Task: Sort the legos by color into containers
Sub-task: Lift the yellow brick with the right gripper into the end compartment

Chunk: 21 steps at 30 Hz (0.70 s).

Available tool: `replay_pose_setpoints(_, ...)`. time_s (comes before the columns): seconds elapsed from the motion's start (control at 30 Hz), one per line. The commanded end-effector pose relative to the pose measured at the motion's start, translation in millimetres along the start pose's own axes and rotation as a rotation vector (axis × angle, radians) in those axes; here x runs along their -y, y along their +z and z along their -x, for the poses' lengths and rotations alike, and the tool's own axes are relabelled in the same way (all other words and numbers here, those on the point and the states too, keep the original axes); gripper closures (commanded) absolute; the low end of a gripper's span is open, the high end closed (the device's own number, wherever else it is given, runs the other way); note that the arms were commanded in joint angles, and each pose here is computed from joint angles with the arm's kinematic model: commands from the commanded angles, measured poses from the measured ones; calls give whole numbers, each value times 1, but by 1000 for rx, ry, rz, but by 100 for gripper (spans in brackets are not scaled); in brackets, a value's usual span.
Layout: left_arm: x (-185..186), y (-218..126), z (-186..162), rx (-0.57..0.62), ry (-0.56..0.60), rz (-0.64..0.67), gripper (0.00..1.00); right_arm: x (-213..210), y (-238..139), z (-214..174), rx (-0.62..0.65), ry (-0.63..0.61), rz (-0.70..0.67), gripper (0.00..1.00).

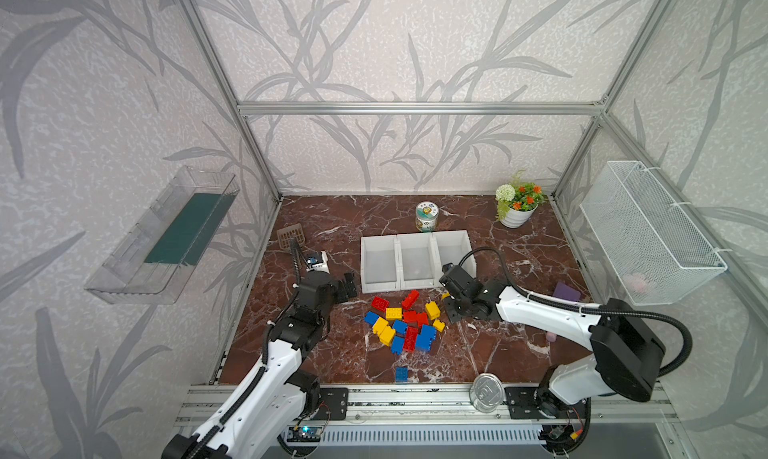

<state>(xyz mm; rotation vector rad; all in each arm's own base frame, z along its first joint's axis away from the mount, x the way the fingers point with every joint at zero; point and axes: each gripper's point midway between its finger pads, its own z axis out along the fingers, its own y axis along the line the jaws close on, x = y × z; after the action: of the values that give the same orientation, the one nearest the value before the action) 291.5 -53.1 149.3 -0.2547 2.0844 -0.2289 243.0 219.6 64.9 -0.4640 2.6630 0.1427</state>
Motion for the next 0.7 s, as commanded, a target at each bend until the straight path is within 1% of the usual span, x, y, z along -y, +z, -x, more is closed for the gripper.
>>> replay_pose_setpoints(0.0,3,0,4,8,-18,-7,1,15,-18,-2,5,-1,-54,71)
replay_pose_setpoints(0.2,7,2,6,6,-19,-22,1,31,-38,32,114,13,-37,70)
replay_pose_setpoints(0.4,7,2,4,5,-24,-25,1,49,-36,79,151,53,-10,70)
replay_pose_setpoints(0.53,7,1,5,7,-25,-26,1,57,-25,105,156,75,-7,70)
replay_pose_setpoints(0.67,6,-1,4,8,-26,-27,1,62,-11,118,107,104,11,68)
